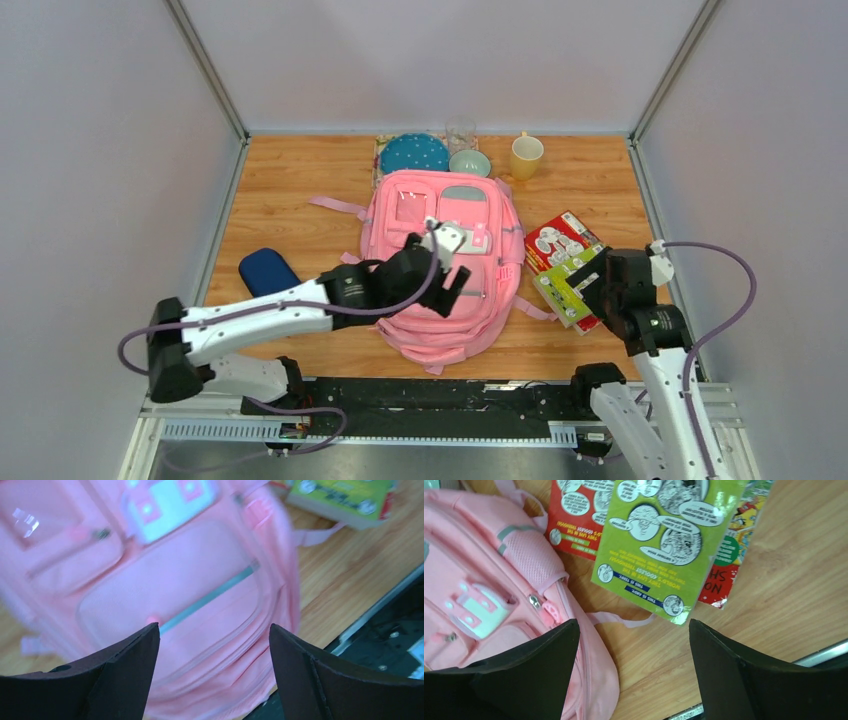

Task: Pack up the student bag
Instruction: Unzip the student bag at the center of the board, then adjust the book at the center of the board.

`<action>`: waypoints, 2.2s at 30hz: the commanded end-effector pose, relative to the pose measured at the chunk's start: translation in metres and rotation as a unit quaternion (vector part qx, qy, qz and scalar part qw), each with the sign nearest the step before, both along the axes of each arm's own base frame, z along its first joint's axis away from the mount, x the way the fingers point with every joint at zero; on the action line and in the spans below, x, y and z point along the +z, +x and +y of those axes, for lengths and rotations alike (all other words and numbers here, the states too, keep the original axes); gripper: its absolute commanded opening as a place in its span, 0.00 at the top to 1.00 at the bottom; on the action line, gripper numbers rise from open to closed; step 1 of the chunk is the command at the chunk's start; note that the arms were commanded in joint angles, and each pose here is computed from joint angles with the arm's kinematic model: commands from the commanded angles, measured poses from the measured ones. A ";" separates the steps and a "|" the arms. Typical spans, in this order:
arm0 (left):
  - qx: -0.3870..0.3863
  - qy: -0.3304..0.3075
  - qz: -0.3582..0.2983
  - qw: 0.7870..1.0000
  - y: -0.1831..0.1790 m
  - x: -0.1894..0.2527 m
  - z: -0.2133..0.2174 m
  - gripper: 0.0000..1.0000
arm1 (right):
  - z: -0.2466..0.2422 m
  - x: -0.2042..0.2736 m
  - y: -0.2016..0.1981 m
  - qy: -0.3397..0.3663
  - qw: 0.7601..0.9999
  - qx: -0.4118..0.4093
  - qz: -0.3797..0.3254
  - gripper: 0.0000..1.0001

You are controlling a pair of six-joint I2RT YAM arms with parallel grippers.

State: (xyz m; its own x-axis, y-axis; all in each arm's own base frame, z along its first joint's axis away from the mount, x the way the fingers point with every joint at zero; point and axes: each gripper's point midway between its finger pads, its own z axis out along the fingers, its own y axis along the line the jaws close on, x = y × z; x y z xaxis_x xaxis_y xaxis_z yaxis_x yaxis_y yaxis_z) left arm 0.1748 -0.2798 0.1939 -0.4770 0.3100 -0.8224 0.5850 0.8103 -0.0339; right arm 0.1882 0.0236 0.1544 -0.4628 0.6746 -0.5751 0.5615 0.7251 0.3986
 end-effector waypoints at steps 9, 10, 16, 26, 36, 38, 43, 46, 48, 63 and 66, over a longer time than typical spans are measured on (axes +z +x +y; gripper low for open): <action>-0.251 -0.126 0.077 0.957 0.042 0.004 -0.201 0.12 | -0.043 -0.024 -0.015 0.085 0.989 -0.114 0.032 0.16; -0.261 -0.138 0.074 0.953 0.046 0.012 -0.212 0.11 | -0.044 -0.025 -0.016 0.089 0.988 -0.120 0.030 0.16; -0.315 -0.156 0.110 0.930 0.062 -0.018 -0.258 0.12 | -0.047 -0.013 -0.015 0.110 0.984 -0.143 0.002 0.16; -0.324 -0.164 0.182 0.914 0.068 -0.097 -0.288 0.11 | -0.054 -0.027 -0.014 0.094 0.985 -0.140 0.036 0.16; -0.281 -0.162 0.236 0.916 0.054 -0.145 -0.269 0.17 | -0.050 -0.039 -0.002 0.108 0.987 -0.108 0.051 0.18; -0.282 -0.180 0.243 0.911 0.051 -0.141 -0.271 0.30 | -0.047 -0.042 0.001 0.118 0.986 -0.097 0.058 0.19; -0.275 -0.200 0.254 0.905 0.049 -0.132 -0.274 0.57 | -0.042 -0.045 0.004 0.128 0.987 -0.077 0.062 0.24; -0.260 -0.203 0.257 0.908 0.052 -0.130 -0.274 0.67 | -0.039 -0.043 0.004 0.132 0.987 -0.070 0.056 0.24; -0.253 -0.202 0.257 0.910 0.054 -0.130 -0.275 0.71 | -0.037 -0.041 0.004 0.133 0.988 -0.067 0.050 0.25; -0.269 -0.216 0.196 0.918 0.055 -0.047 -0.263 1.00 | -0.026 -0.022 0.007 0.153 0.987 -0.047 0.014 0.23; -0.267 -0.205 0.170 0.926 0.056 -0.028 -0.251 1.00 | -0.023 -0.010 0.009 0.156 0.987 -0.043 -0.006 0.23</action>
